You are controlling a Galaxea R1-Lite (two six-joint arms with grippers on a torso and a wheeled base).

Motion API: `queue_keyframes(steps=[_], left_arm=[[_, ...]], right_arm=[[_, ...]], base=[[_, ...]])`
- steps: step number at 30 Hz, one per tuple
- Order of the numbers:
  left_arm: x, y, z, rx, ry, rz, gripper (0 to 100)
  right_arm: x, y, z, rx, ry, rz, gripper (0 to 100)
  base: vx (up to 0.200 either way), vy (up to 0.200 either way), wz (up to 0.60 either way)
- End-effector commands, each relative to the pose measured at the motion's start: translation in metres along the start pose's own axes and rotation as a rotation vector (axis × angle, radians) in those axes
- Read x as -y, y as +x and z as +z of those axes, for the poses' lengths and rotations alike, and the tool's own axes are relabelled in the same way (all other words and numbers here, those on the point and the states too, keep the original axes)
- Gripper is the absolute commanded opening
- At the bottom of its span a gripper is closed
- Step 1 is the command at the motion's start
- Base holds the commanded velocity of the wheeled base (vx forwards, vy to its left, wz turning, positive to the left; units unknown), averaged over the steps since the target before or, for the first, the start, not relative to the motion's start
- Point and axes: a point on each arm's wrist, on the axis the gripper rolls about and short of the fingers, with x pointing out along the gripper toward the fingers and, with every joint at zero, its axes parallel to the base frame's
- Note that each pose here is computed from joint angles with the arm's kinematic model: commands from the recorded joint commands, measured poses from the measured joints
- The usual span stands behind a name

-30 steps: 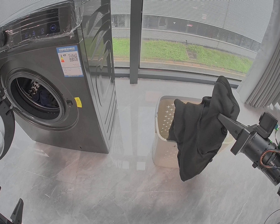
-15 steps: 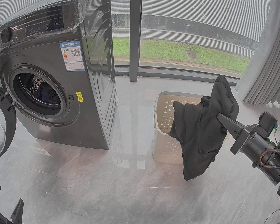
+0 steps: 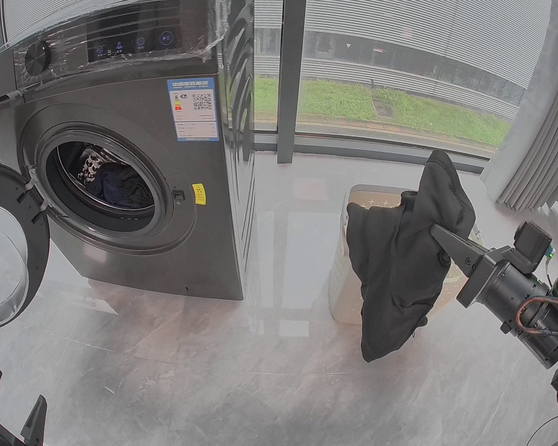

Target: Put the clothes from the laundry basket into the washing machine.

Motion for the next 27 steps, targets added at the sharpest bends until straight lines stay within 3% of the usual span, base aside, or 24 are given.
queue_keyframes(steps=[1, 12, 21, 27], left_arm=[[-0.0001, 0.0001, -0.0047, -0.002, 0.000, 0.000, 100], [-0.0001, 0.0001, -0.0047, -0.002, 0.006, 0.000, 100], [-0.0001, 0.0001, -0.0047, -0.002, 0.004, 0.000, 100], [-0.0001, 0.0001, -0.0047, -0.002, 0.004, 0.000, 100]], right_arm=[[-0.0005, 0.0004, 0.0006, 0.009, 0.000, 0.004, 0], [-0.0009, 0.0025, 0.0021, 0.030, -0.001, 0.007, 0], [0.0001, 0.0028, 0.0039, 0.038, -0.002, 0.001, 0], [0.0004, 0.0028, 0.0041, 0.040, 0.000, 0.000, 0]], base=[[0.000, 0.000, 0.00], [0.000, 0.000, 0.00], [-0.200, 0.000, 0.00], [0.000, 0.000, 0.00]])
